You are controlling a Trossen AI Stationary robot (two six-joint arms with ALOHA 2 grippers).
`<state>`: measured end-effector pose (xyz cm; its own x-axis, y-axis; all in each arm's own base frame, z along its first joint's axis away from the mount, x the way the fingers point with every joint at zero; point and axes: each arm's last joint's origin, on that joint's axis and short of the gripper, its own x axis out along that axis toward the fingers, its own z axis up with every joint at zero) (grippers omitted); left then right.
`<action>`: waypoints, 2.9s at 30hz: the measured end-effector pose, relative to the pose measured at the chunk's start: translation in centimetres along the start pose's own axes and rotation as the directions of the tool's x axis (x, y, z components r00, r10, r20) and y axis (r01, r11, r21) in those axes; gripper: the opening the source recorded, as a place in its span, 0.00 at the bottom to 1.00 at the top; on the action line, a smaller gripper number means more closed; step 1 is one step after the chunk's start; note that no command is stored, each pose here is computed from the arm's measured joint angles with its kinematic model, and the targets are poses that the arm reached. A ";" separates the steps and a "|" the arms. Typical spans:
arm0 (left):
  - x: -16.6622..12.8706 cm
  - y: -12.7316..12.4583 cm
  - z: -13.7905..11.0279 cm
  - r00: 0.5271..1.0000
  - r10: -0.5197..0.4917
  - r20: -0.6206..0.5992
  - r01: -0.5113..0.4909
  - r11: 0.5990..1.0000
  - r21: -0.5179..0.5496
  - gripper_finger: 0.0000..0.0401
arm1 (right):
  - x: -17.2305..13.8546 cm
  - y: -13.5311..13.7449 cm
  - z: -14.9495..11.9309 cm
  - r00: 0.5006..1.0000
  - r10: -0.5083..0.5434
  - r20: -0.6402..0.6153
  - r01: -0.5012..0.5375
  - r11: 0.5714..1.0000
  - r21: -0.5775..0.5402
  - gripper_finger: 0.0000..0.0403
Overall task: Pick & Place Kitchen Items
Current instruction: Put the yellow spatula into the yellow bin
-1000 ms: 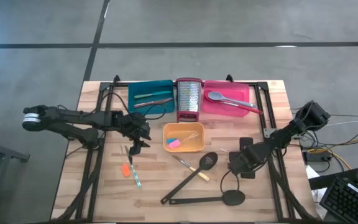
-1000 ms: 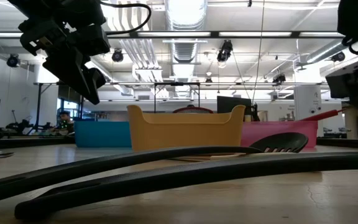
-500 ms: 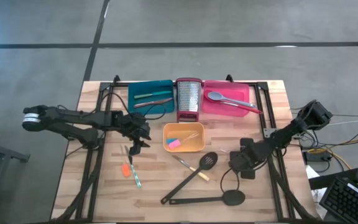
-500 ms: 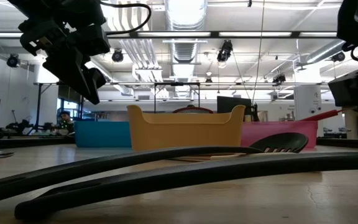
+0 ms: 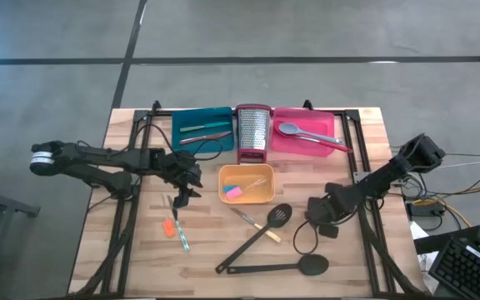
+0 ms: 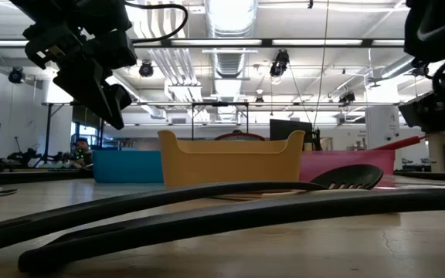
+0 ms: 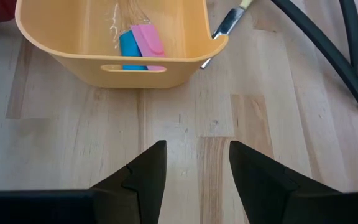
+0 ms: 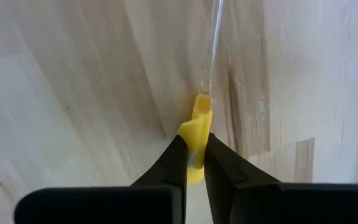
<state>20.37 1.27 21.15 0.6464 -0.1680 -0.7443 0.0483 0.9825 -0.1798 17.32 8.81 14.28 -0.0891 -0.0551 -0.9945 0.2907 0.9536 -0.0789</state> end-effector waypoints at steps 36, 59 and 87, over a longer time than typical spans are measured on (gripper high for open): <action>-1.1 -0.2 4.5 0.888 -0.010 0.459 -0.054 0.991 0.126 0.45 | -11.1 1.6 3.3 0.138 -0.249 0.959 0.316 0.928 0.196 0.05; 0.7 -0.8 10.8 0.557 -0.260 0.789 -0.299 0.824 0.482 0.45 | -10.6 1.6 9.1 0.065 -0.025 0.998 0.268 0.963 0.007 0.05; 0.7 -1.4 17.0 0.519 -0.435 0.736 -0.169 0.792 0.587 0.45 | -10.7 1.6 9.2 0.062 -0.001 0.998 0.261 0.965 -0.016 0.04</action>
<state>33.77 1.12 31.82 0.8748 -0.4555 0.1654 0.3761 0.8534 0.3609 27.48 8.23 24.16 0.9451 -0.2996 -0.1308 0.2423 0.9106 -0.3349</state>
